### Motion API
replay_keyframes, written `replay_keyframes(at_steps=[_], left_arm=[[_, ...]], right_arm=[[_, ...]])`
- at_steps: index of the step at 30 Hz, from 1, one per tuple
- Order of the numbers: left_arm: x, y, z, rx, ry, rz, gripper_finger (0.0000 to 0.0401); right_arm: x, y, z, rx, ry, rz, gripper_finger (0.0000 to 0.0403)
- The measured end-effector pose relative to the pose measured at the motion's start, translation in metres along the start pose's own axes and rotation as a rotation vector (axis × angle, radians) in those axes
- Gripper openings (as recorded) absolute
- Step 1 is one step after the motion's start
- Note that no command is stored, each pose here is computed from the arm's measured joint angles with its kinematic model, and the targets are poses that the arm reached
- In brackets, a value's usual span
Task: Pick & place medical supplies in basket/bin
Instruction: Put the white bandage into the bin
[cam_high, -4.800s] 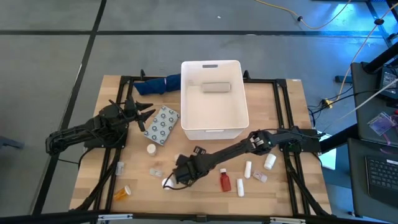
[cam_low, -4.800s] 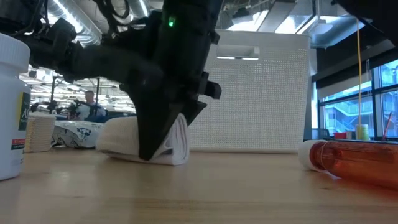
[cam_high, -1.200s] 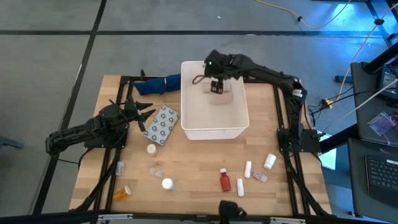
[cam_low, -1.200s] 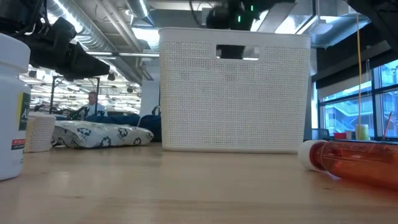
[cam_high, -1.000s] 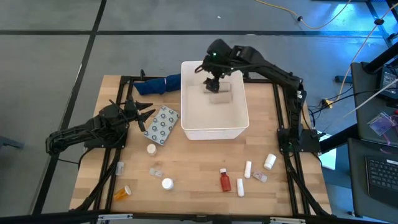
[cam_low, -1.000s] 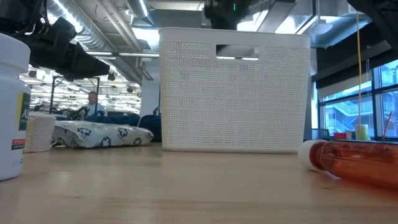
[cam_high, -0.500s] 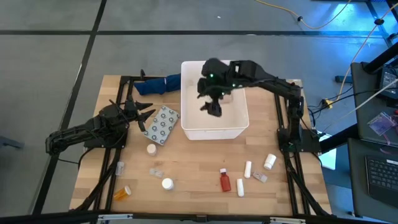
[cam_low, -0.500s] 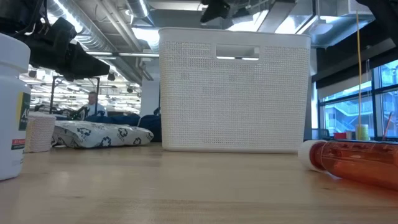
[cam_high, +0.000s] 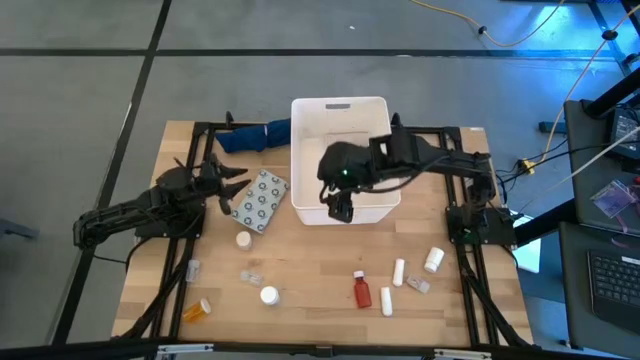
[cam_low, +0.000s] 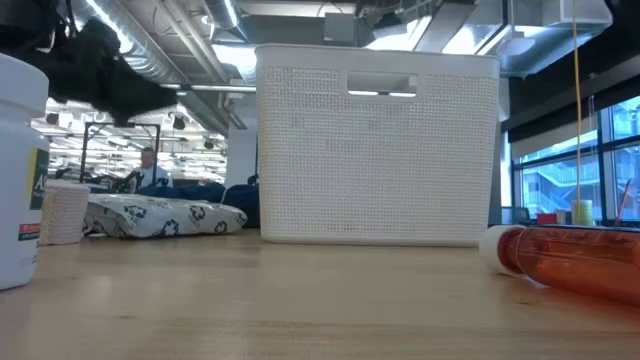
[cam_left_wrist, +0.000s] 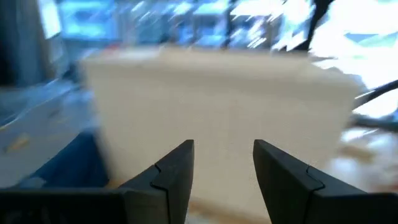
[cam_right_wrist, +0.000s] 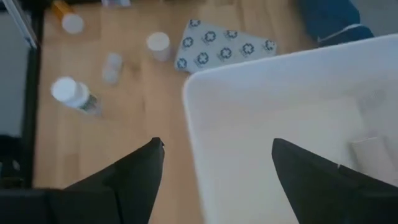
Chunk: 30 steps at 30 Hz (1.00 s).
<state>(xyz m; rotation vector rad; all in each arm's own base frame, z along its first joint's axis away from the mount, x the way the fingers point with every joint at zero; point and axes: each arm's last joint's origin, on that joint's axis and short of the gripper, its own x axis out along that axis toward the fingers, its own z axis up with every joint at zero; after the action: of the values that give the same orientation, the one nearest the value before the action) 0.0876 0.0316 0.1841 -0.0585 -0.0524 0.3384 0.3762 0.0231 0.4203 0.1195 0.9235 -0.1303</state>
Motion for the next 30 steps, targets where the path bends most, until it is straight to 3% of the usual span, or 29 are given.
replay_keyframes(at_steps=[3, 7, 14, 20, 24, 30], left_arm=[[-0.001, -0.005, 0.015, 0.011, -0.145, -0.137, 0.0161], [-0.005, -0.007, 0.027, -0.006, -0.277, -0.210, 0.0170], [-0.006, -0.012, 0.045, -0.091, -0.424, -0.367, 0.0197], [-0.015, -0.013, 0.069, -0.170, -0.690, -0.448, 0.0207], [-0.006, -0.016, 0.080, -0.209, -0.603, -0.475, 0.0204], [0.027, -0.028, 0.107, -0.066, -0.241, -0.460, 0.0201]], right_arm=[[-0.003, 0.017, -0.004, 0.064, 0.001, 0.023, 0.0297], [-0.011, 0.051, -0.012, 0.112, -0.043, 0.028, 0.0297], [-0.024, 0.111, -0.037, 0.236, -0.140, -0.064, 0.0297], [-0.019, 0.146, -0.056, 0.347, -0.215, -0.078, 0.0290], [0.013, 0.165, -0.059, 0.337, -0.276, 0.003, 0.0280], [0.063, 0.161, -0.072, 0.286, -0.245, 0.109, 0.0275]])
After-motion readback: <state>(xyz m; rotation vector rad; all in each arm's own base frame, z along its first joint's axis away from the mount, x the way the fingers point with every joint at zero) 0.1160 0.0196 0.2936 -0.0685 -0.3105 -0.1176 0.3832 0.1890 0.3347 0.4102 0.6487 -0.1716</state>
